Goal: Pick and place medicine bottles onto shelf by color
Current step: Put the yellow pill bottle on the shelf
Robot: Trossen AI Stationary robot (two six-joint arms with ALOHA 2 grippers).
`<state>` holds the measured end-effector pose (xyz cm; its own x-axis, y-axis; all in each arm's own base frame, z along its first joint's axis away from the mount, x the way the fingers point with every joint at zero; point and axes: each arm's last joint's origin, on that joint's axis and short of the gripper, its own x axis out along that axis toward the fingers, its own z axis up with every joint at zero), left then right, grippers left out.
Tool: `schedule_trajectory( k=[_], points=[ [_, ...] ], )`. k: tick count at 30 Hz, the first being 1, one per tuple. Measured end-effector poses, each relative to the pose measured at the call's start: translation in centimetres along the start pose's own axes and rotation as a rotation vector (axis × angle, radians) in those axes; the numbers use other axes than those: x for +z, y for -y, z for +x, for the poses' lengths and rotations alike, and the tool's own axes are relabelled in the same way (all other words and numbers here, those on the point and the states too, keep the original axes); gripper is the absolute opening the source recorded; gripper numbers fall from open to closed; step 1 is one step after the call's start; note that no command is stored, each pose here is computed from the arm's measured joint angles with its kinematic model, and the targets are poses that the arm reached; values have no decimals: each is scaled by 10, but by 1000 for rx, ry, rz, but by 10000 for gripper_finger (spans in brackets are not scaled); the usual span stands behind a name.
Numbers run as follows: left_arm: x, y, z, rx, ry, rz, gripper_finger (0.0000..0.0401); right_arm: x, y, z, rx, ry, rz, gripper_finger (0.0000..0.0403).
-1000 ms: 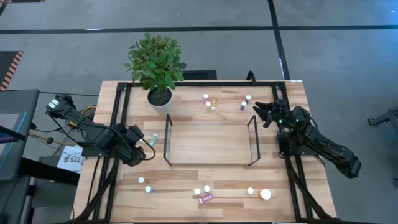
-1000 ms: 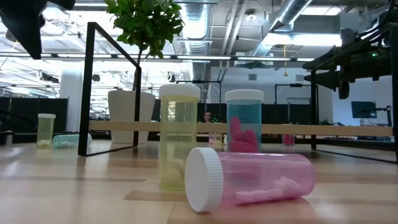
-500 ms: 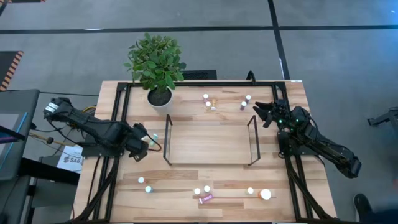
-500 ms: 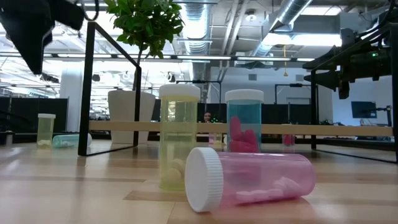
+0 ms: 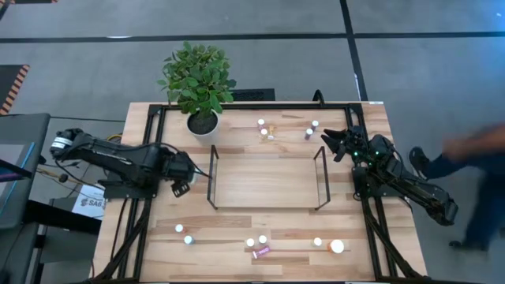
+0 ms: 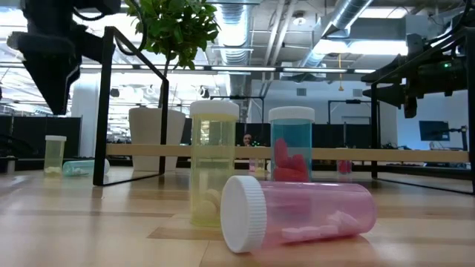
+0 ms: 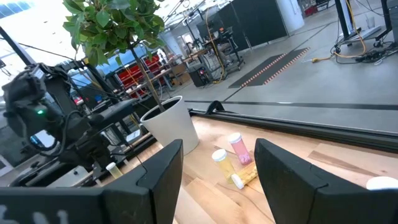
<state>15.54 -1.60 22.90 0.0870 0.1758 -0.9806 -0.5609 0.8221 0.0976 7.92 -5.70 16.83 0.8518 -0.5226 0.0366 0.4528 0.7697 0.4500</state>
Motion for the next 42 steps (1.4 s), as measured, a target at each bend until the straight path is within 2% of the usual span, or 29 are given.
schedule_trajectory(
  k=[8,15,22,32,42],
  points=[
    [-10,-14,14,-35,47,-83,294,0,0,0,0,0,0,224],
    [-20,-21,30,-82,126,-148,295,0,0,0,0,0,0,224],
    [-26,-24,39,-93,137,-189,292,0,0,0,0,0,0,224],
    [-28,-25,48,-56,157,-230,232,0,0,0,0,0,0,224],
    [-29,-25,48,-78,139,-257,144,0,0,0,0,0,0,224]
  ],
)
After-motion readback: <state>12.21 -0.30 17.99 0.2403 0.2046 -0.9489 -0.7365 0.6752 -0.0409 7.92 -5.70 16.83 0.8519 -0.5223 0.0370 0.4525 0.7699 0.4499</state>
